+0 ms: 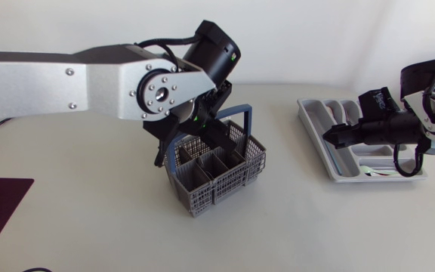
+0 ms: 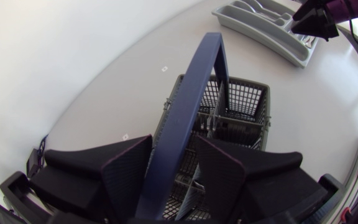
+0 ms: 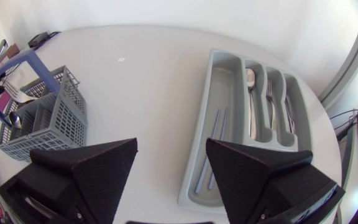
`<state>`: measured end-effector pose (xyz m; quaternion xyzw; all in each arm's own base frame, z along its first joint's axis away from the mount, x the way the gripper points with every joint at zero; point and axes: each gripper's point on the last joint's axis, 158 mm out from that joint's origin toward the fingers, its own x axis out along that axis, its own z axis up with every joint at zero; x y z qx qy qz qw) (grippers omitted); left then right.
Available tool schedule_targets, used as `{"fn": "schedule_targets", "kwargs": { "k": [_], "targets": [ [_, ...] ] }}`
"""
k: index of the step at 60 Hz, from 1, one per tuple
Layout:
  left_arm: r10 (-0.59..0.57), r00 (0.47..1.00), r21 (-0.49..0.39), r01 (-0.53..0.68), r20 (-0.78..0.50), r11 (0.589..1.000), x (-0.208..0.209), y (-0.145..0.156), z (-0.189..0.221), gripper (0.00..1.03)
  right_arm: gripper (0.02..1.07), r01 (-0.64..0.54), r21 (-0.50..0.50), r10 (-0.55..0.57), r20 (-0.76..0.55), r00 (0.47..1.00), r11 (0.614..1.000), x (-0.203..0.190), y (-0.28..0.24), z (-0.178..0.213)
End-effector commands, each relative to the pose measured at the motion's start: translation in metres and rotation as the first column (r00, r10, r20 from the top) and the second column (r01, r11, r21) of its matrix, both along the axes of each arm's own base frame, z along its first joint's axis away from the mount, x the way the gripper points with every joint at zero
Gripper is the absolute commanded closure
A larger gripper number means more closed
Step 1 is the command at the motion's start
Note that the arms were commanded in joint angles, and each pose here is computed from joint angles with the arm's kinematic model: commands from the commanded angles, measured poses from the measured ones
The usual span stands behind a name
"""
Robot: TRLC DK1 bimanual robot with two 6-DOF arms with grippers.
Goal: Sort the cutlery from the basket into the organizer compartments.
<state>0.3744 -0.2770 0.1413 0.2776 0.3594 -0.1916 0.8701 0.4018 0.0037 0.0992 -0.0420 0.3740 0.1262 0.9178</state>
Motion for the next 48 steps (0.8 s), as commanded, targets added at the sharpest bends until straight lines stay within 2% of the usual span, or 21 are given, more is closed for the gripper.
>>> {"fn": "schedule_targets", "kwargs": {
  "k": [1, 6, 23, 33, 48],
  "targets": [
    [-0.014, 0.998, 0.015, 0.015, -0.056, 1.0, -0.018, 0.002, -0.015, 0.29, 0.27, -0.046, 0.009, 0.046, 0.005, 0.999, 0.999, -0.01, 0.012, 0.001],
    [-0.031, 0.999, 0.01, 0.031, -0.035, 0.999, -0.019, 0.003, -0.004, 0.19, 0.27, -0.089, 0.011, 0.088, 0.026, 0.996, 0.996, -0.015, 0.024, 0.008],
    [-0.12, 0.991, -0.028, 0.122, 0.059, 0.992, -0.032, 0.016, 0.051, 0.14, 0.27, -0.268, -0.012, 0.268, 0.105, 0.958, 0.963, -0.046, 0.074, 0.027],
    [-0.152, 0.988, 0.001, 0.152, 0.026, 0.988, -0.047, 0.042, 0.048, 0.14, 0.27, -0.379, -0.014, 0.377, 0.139, 0.916, 0.925, -0.068, 0.119, 0.035],
    [-0.199, 0.98, 0.037, 0.2, -0.026, 0.979, -0.071, 0.062, 0.021, 0.14, 0.27, -0.461, -0.067, 0.466, 0.134, 0.874, 0.885, -0.078, 0.176, 0.039]
  ]
}}
